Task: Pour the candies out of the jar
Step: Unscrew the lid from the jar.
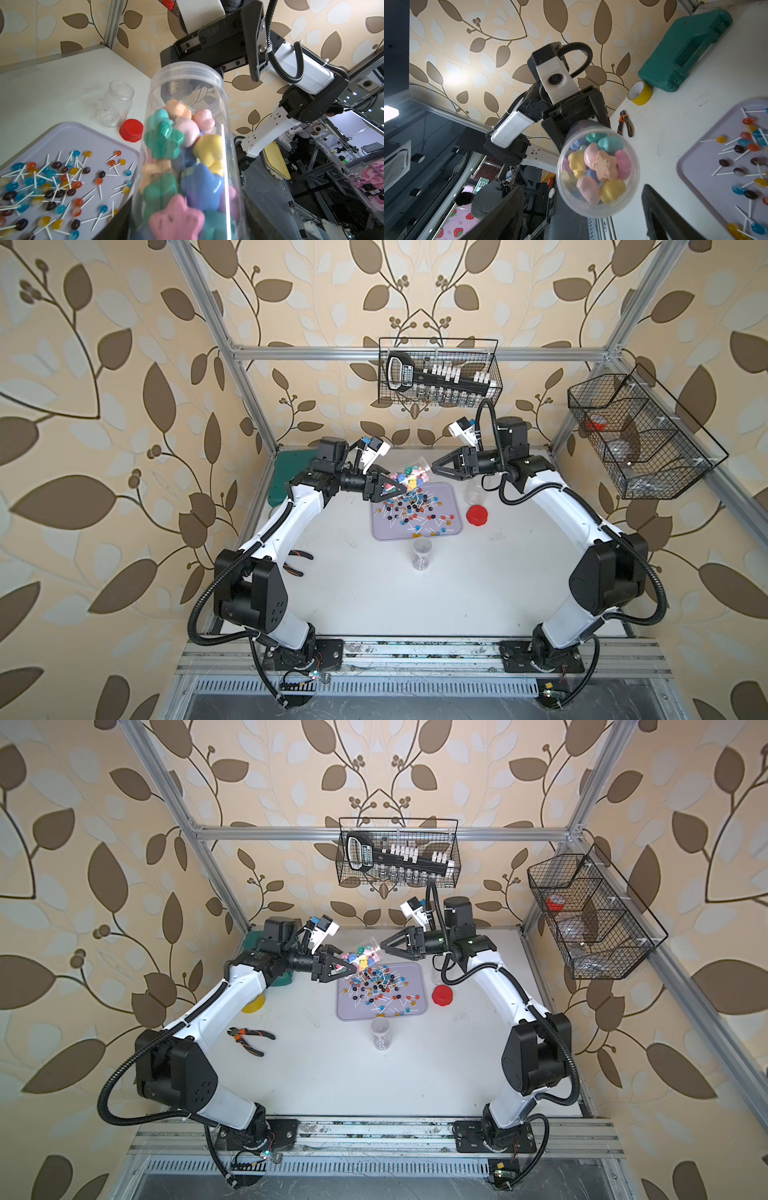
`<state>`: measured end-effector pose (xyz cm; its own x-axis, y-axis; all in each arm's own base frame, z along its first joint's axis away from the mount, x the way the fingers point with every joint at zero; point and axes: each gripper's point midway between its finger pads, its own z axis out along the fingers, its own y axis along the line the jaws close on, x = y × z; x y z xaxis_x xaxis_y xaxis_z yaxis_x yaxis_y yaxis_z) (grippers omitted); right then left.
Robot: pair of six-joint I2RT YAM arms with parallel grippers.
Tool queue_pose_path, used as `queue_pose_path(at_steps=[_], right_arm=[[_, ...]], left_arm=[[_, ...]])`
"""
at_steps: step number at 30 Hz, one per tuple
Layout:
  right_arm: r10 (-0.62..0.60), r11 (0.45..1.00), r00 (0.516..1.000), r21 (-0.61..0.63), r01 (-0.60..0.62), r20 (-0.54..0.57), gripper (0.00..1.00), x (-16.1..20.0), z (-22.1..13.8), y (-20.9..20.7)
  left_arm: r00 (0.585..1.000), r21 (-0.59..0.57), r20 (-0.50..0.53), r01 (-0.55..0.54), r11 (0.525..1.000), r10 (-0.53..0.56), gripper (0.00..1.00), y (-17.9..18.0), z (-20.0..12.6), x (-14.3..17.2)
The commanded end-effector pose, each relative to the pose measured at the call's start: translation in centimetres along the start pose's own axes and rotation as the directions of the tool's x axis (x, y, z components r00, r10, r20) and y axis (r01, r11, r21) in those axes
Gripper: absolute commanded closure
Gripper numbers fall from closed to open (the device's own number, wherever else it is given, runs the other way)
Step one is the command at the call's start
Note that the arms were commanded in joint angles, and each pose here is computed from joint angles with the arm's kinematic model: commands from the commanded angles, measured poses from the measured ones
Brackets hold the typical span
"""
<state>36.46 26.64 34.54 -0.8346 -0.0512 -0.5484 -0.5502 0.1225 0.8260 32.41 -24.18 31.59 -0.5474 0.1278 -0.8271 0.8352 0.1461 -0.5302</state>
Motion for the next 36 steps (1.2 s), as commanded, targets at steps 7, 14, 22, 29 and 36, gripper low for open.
queue_pose_path(at_steps=[7,14,22,29,36], right_arm=[[-0.011,1.000,1.000,0.004,0.011,-0.018,0.22,-0.2,0.8,-0.6],[-0.002,1.000,1.000,-0.010,0.002,-0.027,0.26,-0.4,1.4,-0.8],[-0.003,1.000,1.000,-0.018,0.003,-0.031,0.37,-0.4,1.6,-0.7],[-0.002,1.000,0.999,-0.025,0.001,-0.036,0.44,-0.2,1.7,-0.6],[-0.015,1.000,0.999,-0.024,0.014,-0.033,0.50,-0.1,1.6,-0.6]], left_arm=[[0.992,0.082,0.033,-0.126,0.989,0.124,0.46,-3.3,-0.7,-1.9],[0.991,0.089,0.035,-0.130,0.988,0.127,0.45,-3.6,-0.7,-1.9],[0.992,0.086,0.033,-0.125,0.988,0.123,0.45,-3.6,-0.7,-1.7],[0.992,0.080,0.033,-0.123,0.989,0.121,0.45,-3.5,-0.7,-1.7],[0.992,0.075,0.041,-0.120,0.990,0.118,0.45,-3.2,-0.6,-1.8]])
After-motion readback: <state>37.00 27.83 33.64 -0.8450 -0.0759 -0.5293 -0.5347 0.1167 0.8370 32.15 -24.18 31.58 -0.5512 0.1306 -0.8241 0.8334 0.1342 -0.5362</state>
